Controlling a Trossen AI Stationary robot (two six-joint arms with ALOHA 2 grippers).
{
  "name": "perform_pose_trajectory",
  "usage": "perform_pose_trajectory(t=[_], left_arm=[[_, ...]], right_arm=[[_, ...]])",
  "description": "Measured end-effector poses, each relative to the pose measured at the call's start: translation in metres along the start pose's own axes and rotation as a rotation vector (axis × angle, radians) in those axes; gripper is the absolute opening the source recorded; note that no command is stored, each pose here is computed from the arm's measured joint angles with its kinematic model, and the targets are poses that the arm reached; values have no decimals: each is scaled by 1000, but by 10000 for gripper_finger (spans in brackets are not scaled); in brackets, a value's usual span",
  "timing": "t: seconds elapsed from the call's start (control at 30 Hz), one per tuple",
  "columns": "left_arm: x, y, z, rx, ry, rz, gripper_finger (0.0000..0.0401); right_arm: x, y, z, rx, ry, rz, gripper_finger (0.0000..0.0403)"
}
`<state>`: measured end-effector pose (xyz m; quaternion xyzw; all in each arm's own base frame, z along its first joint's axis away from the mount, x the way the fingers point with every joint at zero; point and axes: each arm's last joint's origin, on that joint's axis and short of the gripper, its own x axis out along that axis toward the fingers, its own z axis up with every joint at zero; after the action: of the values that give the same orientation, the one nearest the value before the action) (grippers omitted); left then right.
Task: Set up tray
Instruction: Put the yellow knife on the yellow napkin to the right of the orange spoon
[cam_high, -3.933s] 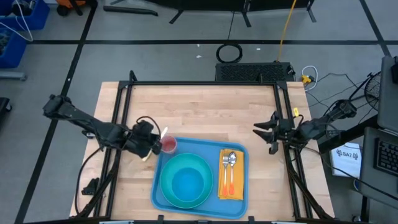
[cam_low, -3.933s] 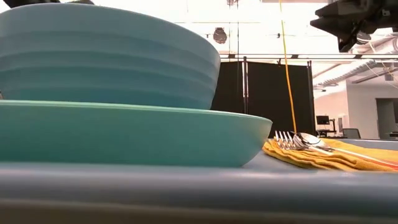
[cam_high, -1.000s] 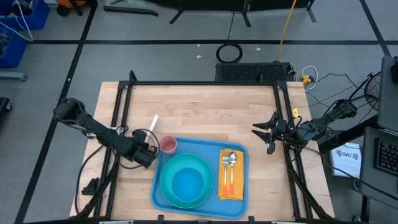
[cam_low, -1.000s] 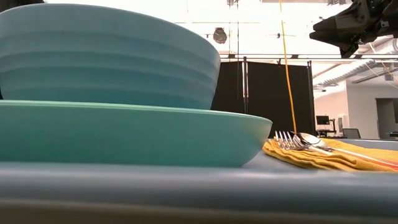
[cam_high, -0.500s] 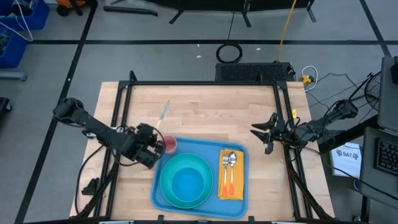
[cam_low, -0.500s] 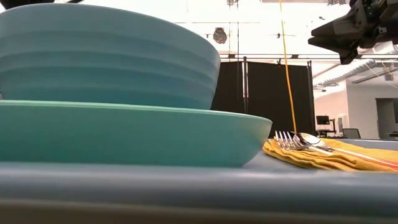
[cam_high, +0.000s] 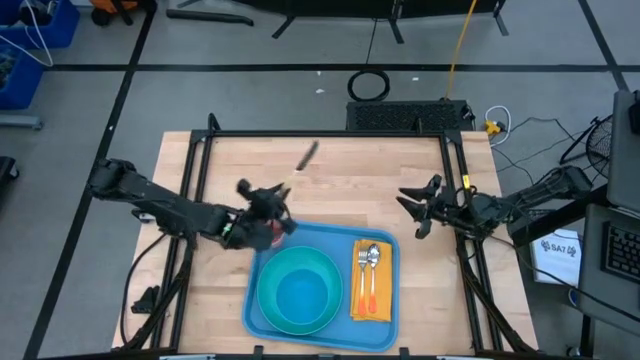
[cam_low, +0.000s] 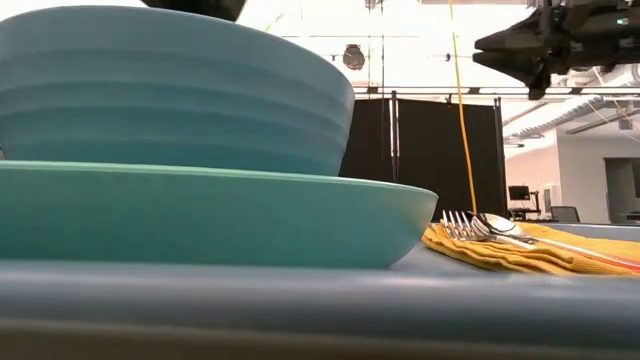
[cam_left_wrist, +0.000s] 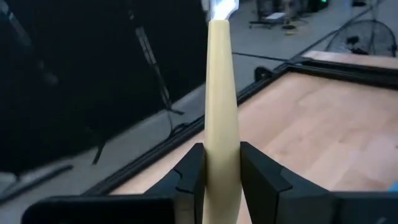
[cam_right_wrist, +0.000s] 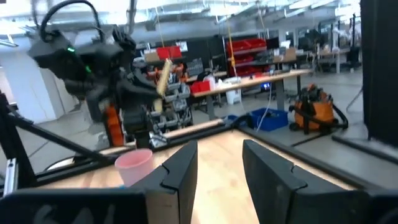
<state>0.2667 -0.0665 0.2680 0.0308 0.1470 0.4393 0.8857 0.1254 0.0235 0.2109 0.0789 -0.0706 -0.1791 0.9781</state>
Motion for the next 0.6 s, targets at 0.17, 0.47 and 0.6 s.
perform_pose_trajectory(t=[0.17,0.47,0.6], left_arm=[[29,-19,-9,17,-88,-158,78],[66,-35,-15,7,-184,-409,78],[85,-40,-18,18,-162,-425,78]], right_arm=[[16,-2,0,-14,-44,15,118],[43,-15,-11,87,-8,94,118],[58,-11,-5,116,-30,159,119]])
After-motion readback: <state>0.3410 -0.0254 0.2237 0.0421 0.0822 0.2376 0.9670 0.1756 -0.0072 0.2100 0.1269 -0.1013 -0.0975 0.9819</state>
